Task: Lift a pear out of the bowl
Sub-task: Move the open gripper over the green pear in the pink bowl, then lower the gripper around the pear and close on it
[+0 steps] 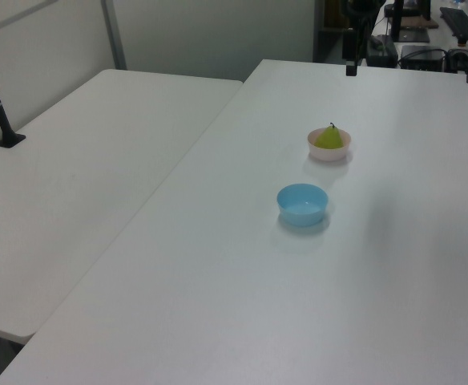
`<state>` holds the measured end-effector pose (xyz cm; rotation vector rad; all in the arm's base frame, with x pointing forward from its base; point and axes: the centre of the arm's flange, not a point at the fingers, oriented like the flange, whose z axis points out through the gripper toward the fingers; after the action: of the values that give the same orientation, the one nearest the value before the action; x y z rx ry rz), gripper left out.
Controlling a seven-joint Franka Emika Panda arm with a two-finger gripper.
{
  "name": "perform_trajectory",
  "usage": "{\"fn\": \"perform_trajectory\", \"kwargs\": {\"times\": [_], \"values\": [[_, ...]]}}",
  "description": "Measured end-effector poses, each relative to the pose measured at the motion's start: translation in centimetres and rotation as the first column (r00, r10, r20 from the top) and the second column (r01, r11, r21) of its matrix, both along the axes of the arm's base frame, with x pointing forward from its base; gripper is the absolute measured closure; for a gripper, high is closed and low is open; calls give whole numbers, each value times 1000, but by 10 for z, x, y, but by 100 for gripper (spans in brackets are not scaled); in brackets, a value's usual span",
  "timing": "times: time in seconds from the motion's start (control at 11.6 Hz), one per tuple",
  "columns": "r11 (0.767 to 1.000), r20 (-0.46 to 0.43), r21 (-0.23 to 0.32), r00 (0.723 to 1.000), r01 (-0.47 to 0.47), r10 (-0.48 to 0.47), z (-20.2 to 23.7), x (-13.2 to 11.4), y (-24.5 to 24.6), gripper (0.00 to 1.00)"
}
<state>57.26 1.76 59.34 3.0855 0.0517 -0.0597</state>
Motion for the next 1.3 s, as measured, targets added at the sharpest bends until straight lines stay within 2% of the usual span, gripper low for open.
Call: {"fn": "perform_trajectory", "kwargs": {"times": [0.43, 0.78, 1.21, 1.3], "values": [[997, 34, 14, 997, -72, 71, -33, 29, -54, 0], [998, 49, 15, 997, -64, 64, -64, 49, -75, 0], [999, 16, 24, 999, -40, 40, -135, 67, -96, 0], [999, 14, 25, 999, -34, 34, -146, 69, -101, 3]]}}
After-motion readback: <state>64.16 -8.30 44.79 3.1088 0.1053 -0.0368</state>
